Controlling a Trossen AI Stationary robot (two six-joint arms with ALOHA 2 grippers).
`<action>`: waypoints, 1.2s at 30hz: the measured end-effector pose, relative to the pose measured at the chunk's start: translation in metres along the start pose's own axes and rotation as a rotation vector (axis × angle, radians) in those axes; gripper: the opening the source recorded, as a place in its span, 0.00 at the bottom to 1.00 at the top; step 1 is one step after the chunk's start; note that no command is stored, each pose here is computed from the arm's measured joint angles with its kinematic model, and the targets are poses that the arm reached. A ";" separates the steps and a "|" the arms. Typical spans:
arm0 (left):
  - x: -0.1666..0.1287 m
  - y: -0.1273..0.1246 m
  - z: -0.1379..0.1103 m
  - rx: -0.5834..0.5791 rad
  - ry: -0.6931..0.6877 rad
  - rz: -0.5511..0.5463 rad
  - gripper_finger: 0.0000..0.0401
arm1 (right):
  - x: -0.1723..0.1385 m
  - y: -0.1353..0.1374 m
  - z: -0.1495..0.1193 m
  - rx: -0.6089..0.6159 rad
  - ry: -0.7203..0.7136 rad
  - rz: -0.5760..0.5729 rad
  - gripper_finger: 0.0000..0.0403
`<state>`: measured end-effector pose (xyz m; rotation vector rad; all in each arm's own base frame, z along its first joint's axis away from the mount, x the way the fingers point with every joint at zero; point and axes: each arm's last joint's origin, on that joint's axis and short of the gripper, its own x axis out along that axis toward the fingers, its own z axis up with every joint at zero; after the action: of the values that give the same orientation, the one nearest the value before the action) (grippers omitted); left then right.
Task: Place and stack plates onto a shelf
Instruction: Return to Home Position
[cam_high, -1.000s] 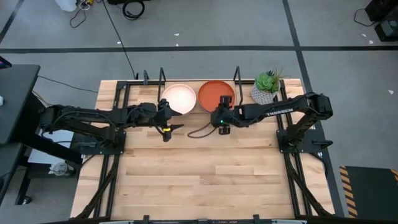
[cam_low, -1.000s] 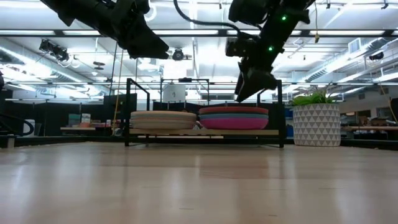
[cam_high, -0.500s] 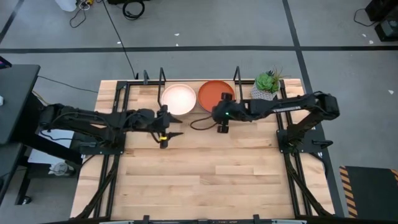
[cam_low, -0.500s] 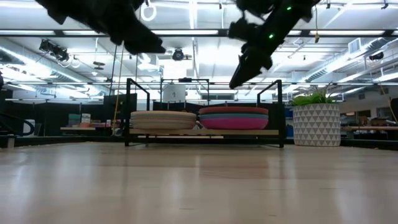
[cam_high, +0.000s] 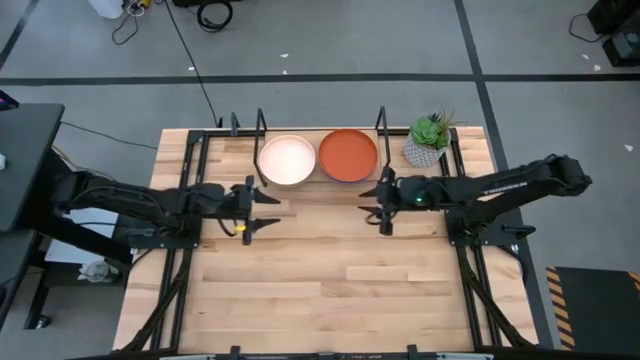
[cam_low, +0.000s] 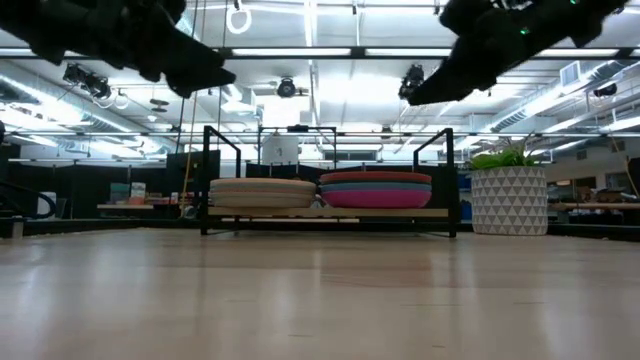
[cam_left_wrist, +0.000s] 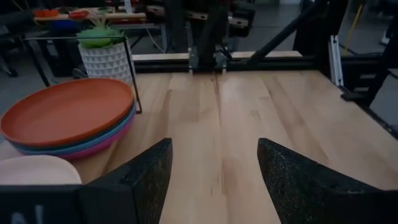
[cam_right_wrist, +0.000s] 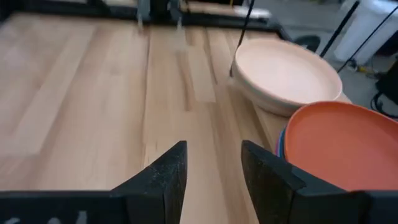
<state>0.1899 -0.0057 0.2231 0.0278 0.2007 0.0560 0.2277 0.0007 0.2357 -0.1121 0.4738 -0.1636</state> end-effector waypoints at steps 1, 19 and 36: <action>-0.003 0.000 -0.002 -0.003 -0.007 0.000 0.60 | -0.004 0.000 -0.004 0.011 -0.028 0.002 0.39; -0.044 0.005 -0.047 0.063 -0.093 0.027 0.52 | -0.043 -0.005 -0.066 0.115 -0.230 -0.010 0.39; -0.054 0.006 -0.065 0.084 -0.102 0.028 0.48 | -0.059 -0.008 -0.101 0.180 -0.431 -0.021 0.39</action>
<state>0.1233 -0.0018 0.1704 0.1170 0.1003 0.0735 0.1285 -0.0031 0.1733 0.0251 0.0276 -0.1962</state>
